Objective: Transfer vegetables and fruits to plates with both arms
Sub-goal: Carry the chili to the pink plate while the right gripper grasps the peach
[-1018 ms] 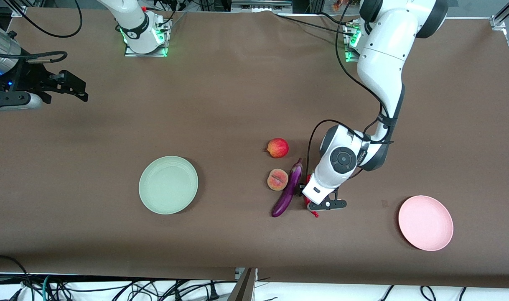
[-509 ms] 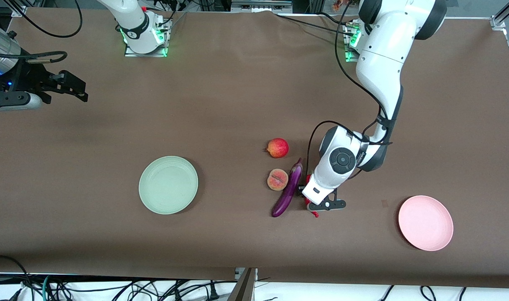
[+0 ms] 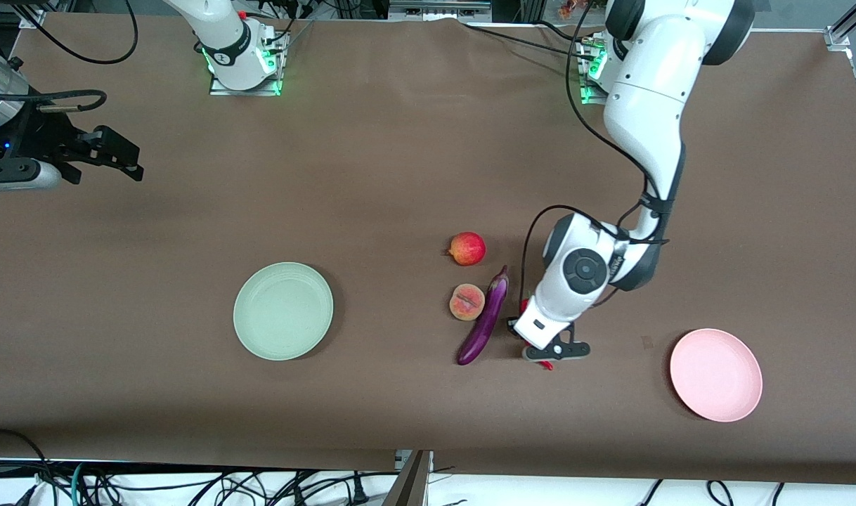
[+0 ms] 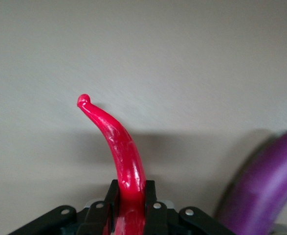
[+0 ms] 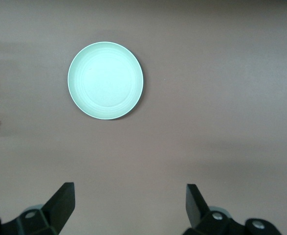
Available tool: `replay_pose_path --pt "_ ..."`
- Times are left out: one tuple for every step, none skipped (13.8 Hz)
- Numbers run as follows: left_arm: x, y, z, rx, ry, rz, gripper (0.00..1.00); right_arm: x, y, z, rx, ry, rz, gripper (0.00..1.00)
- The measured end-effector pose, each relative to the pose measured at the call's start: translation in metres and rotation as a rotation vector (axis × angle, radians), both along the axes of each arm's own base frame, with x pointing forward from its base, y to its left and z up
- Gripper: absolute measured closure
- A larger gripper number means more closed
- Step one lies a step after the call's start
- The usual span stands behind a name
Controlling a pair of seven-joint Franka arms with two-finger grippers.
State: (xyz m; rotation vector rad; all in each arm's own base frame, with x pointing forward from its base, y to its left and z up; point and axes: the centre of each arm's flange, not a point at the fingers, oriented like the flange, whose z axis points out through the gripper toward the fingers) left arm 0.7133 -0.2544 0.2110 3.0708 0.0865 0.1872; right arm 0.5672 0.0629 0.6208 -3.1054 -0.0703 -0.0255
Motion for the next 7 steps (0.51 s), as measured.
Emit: replay_pose_path --pt "0.009 0.025 0.010 0.011 -0.001 -0.034 0.76 0.000 0.000 0.000 0.000 -0.002 -0.001 0.00" --pt "0.019 0.057 0.020 0.023 -0.007 -0.075 0.76 0.001 -0.001 -0.001 0.000 -0.001 -0.002 0.00" --pt "0.028 0.095 0.029 0.035 -0.008 -0.117 0.76 0.002 -0.001 -0.006 -0.002 0.011 -0.002 0.00" --pt "0.035 0.136 0.034 0.047 -0.004 -0.153 0.76 0.007 0.000 -0.021 -0.006 0.046 0.002 0.00" --pt "0.040 0.177 0.035 0.057 -0.002 -0.184 0.76 0.013 0.005 -0.044 -0.011 0.095 0.011 0.00" --pt "0.042 0.212 0.034 0.064 0.000 -0.211 0.76 0.021 0.014 -0.068 -0.012 0.137 0.023 0.00" --pt "0.043 0.243 0.034 0.070 0.000 -0.231 0.76 0.029 0.030 -0.090 -0.010 0.159 0.044 0.00"
